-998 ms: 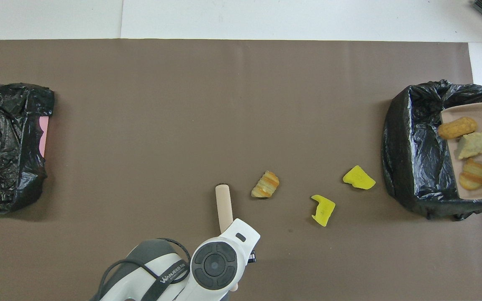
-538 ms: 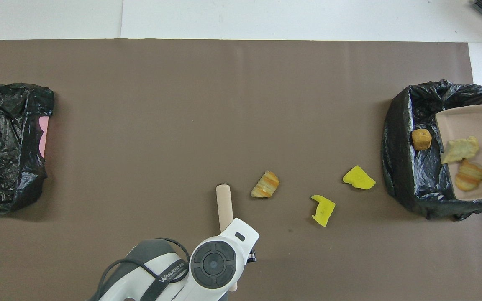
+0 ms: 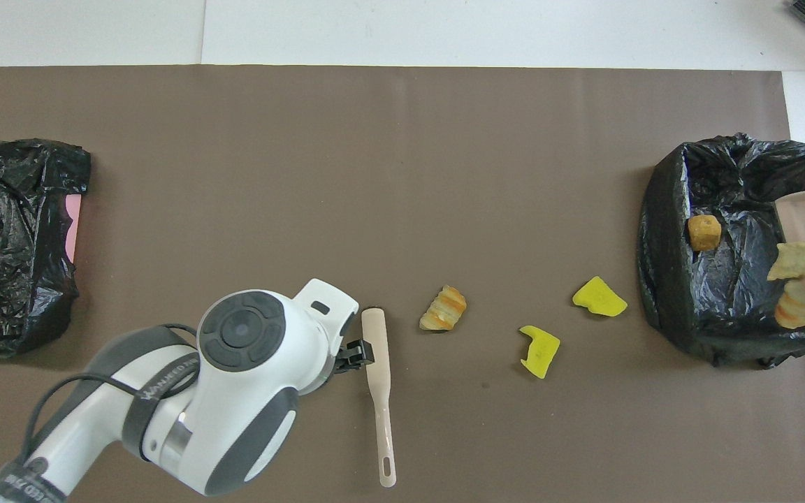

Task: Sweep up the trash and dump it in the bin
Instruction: 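Tip the dustpan into the bin while the left gripper sets the brush down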

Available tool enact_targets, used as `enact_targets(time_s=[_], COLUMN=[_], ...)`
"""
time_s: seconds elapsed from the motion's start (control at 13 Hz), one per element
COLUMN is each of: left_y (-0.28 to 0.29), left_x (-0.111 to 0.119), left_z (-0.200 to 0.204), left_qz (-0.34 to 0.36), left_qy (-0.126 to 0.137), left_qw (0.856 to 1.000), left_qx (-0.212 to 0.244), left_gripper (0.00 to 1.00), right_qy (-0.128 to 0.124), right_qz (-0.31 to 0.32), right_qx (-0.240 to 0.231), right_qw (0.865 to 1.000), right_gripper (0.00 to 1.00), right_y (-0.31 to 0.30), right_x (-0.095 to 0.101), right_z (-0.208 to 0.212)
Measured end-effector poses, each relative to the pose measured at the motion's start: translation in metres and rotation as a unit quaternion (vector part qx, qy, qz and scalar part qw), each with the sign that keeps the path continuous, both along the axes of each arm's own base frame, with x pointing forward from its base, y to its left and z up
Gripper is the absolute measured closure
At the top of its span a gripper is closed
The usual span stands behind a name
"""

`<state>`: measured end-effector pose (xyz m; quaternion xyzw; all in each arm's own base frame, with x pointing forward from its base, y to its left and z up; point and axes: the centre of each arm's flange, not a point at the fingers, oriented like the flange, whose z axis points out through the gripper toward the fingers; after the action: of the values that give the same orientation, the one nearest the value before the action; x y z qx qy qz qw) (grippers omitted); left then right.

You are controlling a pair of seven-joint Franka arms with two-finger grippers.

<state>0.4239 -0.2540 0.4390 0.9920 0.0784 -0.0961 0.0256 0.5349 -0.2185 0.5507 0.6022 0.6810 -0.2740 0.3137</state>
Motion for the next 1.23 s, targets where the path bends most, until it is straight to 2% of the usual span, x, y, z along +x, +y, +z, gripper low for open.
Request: enact_targets(time_s=[0.23, 0.61, 0.77, 0.92, 1.07, 1.23], left_y=[0.072, 0.154, 0.188, 0.231, 0.265, 0.270], left_x=[0.019, 0.041, 0.050, 0.059, 0.069, 0.080], left_z=[0.015, 0.028, 0.035, 0.049, 0.071, 0.092], left_qz=[-0.027, -0.056, -0.066, -0.079, -0.084, -0.086], left_qy=[0.001, -0.012, -0.020, -0.034, -0.056, -0.074], left_qw=[0.999, 0.997, 0.996, 0.995, 0.994, 0.993], left_qx=[0.021, 0.047, 0.052, 0.045, 0.041, 0.043], left_gripper=[0.00, 0.00, 0.00, 0.00, 0.00, 0.00], right_qy=[0.004, 0.000, 0.000, -0.002, -0.013, -0.024], right_qz=[-0.006, 0.024, 0.030, 0.029, 0.028, 0.028], right_qx=[-0.007, -0.073, -0.077, -0.079, -0.084, -0.089], right_qw=[1.000, 0.997, 0.997, 0.996, 0.996, 0.995], right_gripper=[0.67, 0.67, 0.67, 0.67, 0.67, 0.67], right_y=[0.016, 0.029, 0.041, 0.041, 0.043, 0.045], right_x=[0.002, 0.010, 0.012, 0.011, 0.006, 0.001], right_z=[0.002, 0.024, 0.028, 0.032, 0.046, 0.059])
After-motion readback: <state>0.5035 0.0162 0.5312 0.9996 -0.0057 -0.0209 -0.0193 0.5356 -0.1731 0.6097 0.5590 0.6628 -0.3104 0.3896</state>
